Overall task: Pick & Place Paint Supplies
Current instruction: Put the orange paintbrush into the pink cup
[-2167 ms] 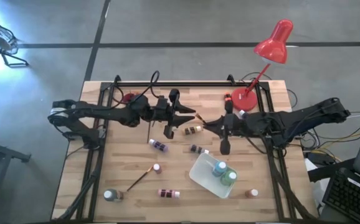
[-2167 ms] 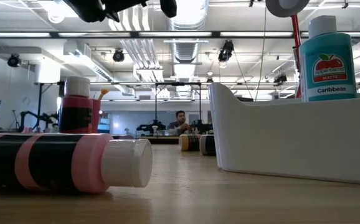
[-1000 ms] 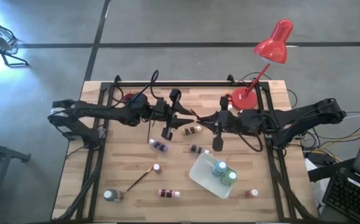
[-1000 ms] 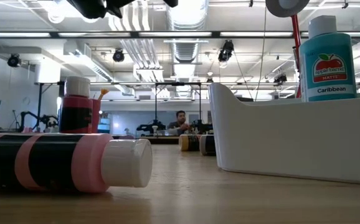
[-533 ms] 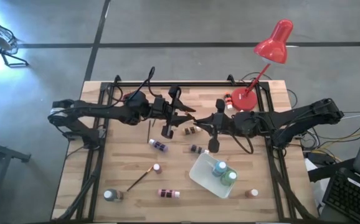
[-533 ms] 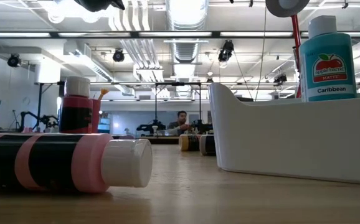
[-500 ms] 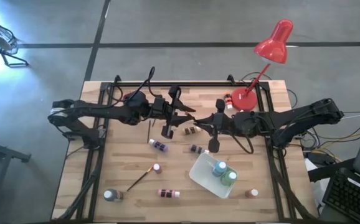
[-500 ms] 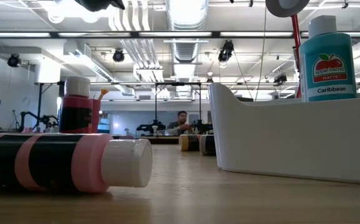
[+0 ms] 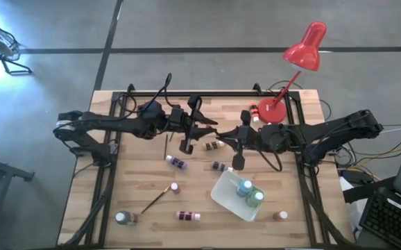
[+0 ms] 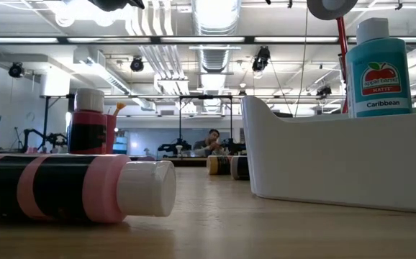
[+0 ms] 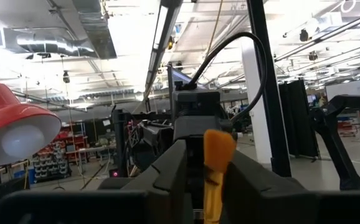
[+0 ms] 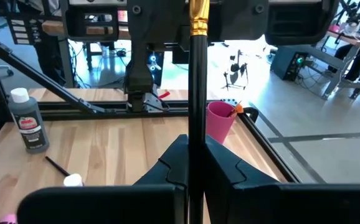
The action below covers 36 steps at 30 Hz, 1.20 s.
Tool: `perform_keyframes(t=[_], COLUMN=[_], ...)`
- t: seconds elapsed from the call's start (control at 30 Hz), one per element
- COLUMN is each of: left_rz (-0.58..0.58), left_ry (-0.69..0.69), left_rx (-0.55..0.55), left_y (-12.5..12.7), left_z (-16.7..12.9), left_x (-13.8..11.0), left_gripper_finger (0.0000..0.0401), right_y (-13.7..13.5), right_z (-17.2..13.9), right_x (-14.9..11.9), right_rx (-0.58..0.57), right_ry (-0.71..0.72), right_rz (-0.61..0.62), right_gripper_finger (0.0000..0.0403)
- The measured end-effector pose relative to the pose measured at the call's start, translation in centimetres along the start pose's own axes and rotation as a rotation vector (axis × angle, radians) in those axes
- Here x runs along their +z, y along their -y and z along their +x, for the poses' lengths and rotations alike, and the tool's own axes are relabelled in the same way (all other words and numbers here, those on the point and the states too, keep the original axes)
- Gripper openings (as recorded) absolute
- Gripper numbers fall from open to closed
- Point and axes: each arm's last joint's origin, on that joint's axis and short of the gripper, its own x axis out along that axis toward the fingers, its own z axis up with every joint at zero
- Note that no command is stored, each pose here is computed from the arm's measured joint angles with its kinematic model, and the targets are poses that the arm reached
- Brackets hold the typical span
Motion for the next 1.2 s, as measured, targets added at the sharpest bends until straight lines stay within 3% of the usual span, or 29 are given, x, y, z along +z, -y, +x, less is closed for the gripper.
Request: perform_keyframes(t=[0.2, 0.4, 0.6, 0.77, 0.93, 1.1, 1.2], left_rz=[-0.019, -0.016, -0.020, 0.009, 0.082, 0.163, 0.209], left_ry=[-0.018, -0.019, -0.038, -0.137, -0.318, -0.600, -0.654], left_rx=[0.000, 0.007, 0.007, 0.068, 0.234, 0.597, 0.764], left_y=[0.0, 0.0, 0.0, 0.0, 0.1, 0.1, 0.4], left_z=[0.0, -0.1, -0.2, -0.8, -2.5, -5.8, -7.9], left_x=[-0.1, 0.1, 0.2, 0.9, 2.4, 3.7, 4.1], left_gripper_finger=[0.0017, 0.0008, 0.0007, 0.0007, 0.0007, 0.0007, 0.0007], right_y=[0.1, 0.0, 0.1, 0.6, 1.5, 2.2, 2.2], right_z=[0.0, 0.0, -0.2, -1.4, -3.2, -4.5, -4.6], right_x=[0.0, 0.0, 0.1, 0.2, -0.5, -1.9, -2.8], right_rx=[-0.010, -0.007, 0.001, -0.006, -0.020, -0.046, -0.054], right_ry=[-0.002, -0.001, 0.003, -0.025, -0.139, -0.245, -0.259], right_rz=[-0.001, 0.000, 0.005, 0.044, 0.086, 0.142, 0.158], right_gripper_finger=[0.0016, 0.0019, 0.0075, 0.0121, 0.0162, 0.0192, 0.0202])
